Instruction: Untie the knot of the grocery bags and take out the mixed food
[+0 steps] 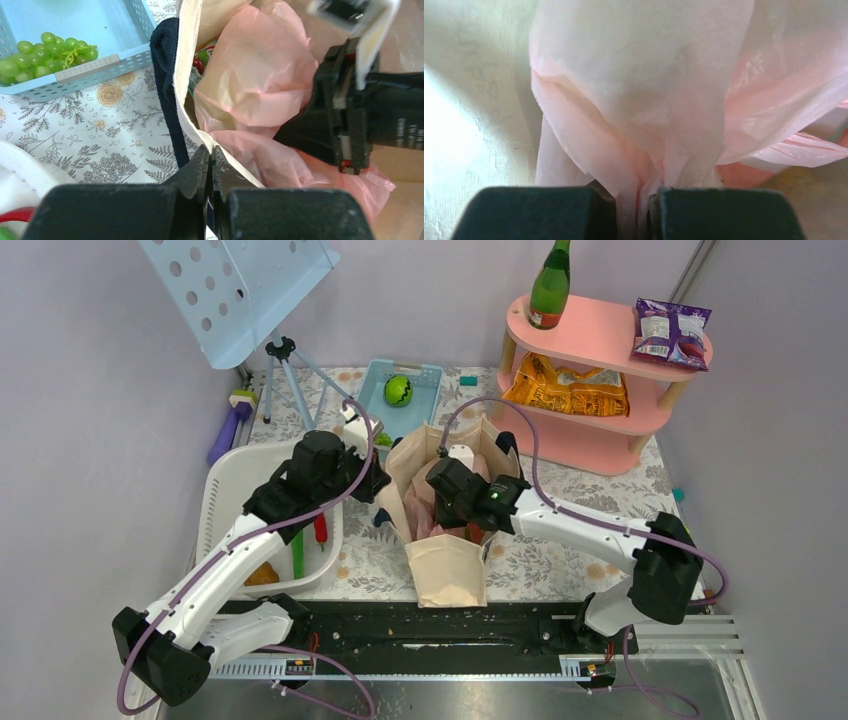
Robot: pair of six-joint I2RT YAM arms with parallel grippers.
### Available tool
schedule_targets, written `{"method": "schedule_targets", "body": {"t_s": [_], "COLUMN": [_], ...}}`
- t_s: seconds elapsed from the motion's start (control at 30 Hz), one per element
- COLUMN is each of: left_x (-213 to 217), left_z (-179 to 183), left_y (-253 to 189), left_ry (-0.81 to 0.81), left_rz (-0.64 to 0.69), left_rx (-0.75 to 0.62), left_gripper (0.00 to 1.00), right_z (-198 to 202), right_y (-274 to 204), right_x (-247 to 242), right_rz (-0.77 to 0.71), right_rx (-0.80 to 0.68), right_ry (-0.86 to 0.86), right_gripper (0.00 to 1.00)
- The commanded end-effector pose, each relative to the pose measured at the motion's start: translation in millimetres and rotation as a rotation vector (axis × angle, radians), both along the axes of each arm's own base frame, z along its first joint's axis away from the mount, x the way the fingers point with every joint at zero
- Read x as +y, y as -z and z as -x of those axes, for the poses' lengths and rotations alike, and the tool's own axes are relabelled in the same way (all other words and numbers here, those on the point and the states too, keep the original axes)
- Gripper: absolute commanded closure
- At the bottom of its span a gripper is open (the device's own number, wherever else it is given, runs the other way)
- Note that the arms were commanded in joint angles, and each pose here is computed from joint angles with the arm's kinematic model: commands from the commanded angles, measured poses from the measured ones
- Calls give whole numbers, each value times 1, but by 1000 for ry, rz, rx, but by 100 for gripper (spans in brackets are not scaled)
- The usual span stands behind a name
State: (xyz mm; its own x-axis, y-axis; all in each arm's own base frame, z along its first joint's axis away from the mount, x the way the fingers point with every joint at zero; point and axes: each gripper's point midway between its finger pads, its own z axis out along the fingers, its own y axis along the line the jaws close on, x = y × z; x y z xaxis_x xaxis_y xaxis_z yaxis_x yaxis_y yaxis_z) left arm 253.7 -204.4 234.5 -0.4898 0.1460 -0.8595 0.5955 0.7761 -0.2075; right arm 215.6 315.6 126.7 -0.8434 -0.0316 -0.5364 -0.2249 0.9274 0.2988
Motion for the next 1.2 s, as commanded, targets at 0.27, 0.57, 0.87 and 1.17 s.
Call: {"method": "schedule_targets", "body": {"t_s": [0.27,0.57,0.87,1.17], "left_x": [-48,-139,-240,-305], "left_z": [4,13,11,19], "left_y": [-30,-55,-87,-120], "left_ry": [13,70,177,267], "left_rz": [222,463,618,753], "left_rx": [27,78,86,69], "left_gripper": [100,100,100,100], "right_z": [-62,-74,-89,-85], "right_y": [-34,-54,-86,-132], "right_x": [-141,-229,-289,-308], "right_rz": [197,274,335,321], "right_rx": [-199,-255,-325,-413], "right_ry": [321,520,667,690], "right_gripper": [100,100,100,100]}}
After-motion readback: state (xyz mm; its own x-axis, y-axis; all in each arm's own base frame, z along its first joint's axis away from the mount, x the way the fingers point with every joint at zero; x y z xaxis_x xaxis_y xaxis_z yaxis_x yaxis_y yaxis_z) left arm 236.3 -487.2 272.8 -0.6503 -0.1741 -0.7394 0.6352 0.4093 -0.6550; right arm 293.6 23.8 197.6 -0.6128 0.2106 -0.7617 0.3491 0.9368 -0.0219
